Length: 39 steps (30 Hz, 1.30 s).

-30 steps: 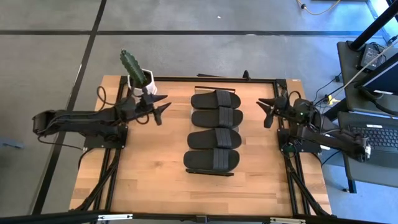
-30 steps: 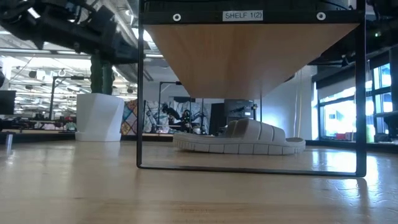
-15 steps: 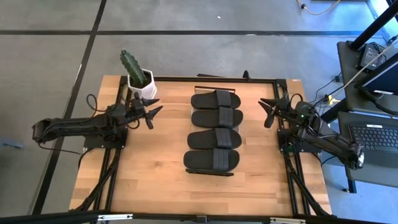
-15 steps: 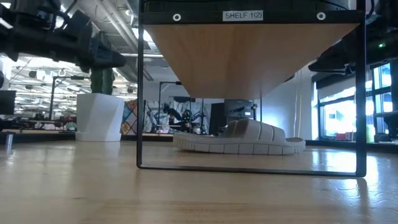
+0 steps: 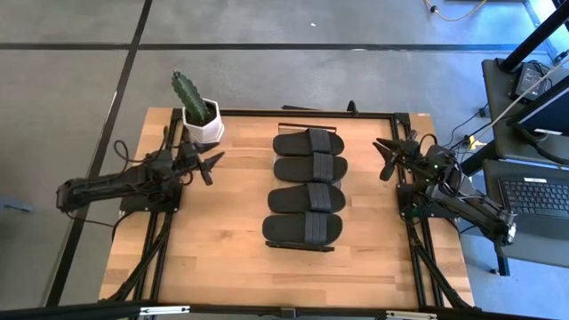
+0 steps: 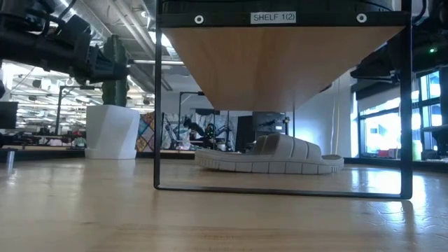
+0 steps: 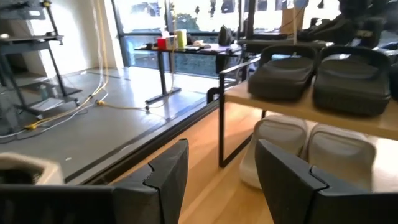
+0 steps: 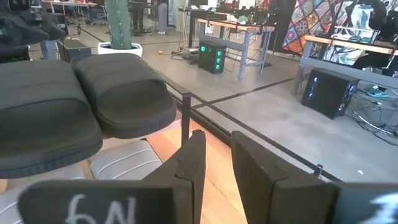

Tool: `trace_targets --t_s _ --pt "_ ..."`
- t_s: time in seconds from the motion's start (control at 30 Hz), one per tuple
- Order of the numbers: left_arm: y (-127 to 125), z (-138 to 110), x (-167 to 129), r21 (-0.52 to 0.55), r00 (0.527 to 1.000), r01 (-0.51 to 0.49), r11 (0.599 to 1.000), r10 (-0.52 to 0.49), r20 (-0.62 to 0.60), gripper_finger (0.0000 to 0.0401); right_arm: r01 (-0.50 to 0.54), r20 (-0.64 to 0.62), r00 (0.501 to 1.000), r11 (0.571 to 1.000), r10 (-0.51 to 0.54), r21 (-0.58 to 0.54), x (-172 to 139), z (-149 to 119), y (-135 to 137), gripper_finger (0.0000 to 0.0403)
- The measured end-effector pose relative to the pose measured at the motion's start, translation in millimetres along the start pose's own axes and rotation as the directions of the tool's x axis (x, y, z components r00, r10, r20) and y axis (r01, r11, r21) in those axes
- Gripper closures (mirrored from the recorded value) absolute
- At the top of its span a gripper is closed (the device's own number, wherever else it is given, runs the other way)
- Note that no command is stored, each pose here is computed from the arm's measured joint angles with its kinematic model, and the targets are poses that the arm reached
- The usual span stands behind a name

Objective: Pick and place slides into the shelf
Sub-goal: Return to Home Position

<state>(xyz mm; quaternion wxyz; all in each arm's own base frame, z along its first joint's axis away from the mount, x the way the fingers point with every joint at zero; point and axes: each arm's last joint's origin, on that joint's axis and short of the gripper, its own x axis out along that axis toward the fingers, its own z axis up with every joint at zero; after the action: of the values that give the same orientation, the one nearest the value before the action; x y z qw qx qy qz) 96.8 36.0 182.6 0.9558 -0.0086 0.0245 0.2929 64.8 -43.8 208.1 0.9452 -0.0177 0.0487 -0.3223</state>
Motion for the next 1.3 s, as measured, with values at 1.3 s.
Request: trace_targets --t_s 1.3 --pt "4 -10 -10 0.143 1.000 -0.009 0.990 0.011 -0.011 0.0225 -0.074 0.157 0.985 0.997 0.069 0.029 22 -34 6 0.0323"
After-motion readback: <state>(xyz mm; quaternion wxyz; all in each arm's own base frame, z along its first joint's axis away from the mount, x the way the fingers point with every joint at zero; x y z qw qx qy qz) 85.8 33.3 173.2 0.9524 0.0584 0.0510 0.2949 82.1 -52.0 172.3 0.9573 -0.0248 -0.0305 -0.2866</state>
